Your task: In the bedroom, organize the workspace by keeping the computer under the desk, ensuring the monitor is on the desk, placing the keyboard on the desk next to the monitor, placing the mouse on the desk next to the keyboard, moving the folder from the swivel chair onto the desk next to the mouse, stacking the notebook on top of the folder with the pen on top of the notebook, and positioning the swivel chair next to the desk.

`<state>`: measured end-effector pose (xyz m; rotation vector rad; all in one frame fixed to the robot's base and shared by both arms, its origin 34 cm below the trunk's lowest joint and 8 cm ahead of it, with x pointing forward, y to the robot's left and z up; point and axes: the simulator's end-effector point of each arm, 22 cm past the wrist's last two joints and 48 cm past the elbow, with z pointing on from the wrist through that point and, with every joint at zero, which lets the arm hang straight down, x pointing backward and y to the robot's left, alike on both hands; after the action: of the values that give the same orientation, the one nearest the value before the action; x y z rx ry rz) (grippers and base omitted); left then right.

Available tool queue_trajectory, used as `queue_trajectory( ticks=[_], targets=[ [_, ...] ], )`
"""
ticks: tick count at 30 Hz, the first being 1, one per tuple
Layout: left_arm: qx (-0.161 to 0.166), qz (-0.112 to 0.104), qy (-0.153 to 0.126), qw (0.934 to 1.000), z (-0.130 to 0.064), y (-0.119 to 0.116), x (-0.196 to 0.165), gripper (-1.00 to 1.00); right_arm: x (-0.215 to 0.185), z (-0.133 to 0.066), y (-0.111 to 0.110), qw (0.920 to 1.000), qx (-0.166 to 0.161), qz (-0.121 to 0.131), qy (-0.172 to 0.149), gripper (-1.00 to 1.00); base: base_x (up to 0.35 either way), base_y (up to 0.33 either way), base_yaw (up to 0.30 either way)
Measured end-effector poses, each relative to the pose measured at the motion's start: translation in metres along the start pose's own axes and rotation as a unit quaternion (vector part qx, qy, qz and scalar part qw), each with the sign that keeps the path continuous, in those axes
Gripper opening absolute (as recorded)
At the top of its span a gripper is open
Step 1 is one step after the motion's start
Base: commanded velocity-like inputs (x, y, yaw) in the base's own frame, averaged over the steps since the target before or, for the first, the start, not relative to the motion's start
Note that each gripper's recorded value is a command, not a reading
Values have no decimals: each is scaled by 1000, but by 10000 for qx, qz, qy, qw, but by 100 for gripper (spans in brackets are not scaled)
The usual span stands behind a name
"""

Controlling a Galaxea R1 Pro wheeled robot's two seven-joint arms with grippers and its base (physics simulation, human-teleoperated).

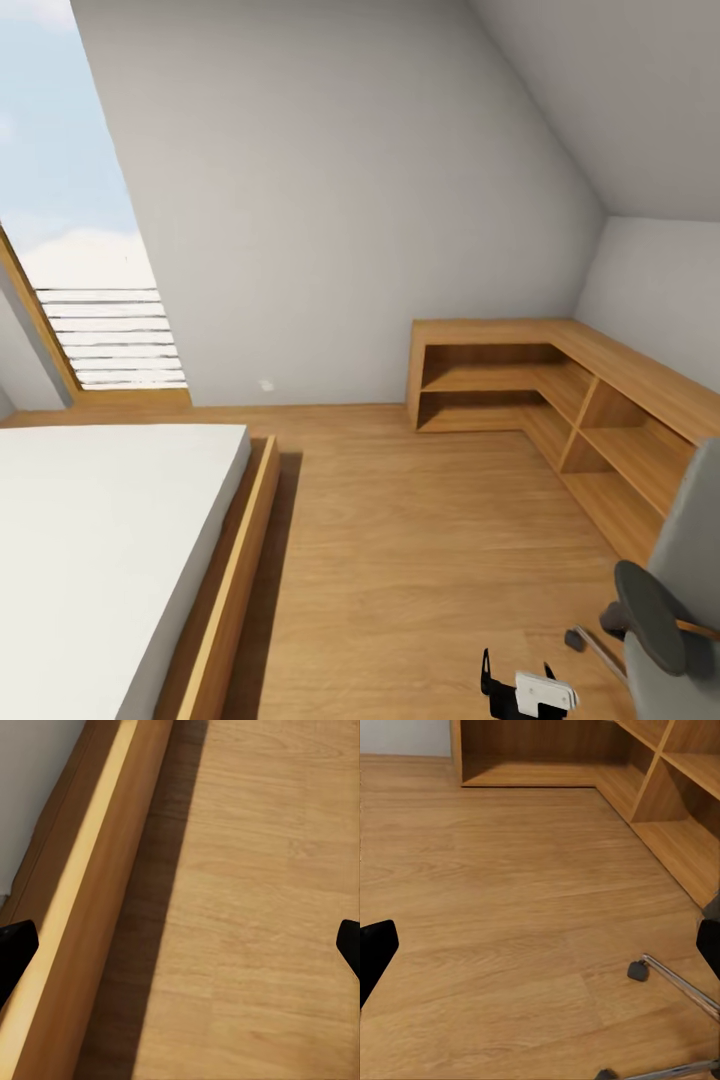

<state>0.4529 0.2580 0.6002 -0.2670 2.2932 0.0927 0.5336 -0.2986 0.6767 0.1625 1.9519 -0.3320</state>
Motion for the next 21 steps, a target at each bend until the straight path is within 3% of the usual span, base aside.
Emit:
queue_trajectory(
  ticks=[21],
  targets=[
    [0, 0, 0, 10000, 0, 0, 0, 100, 1, 0, 1, 10000, -39, -28, 7, 100, 328, 0, 0]
  ],
)
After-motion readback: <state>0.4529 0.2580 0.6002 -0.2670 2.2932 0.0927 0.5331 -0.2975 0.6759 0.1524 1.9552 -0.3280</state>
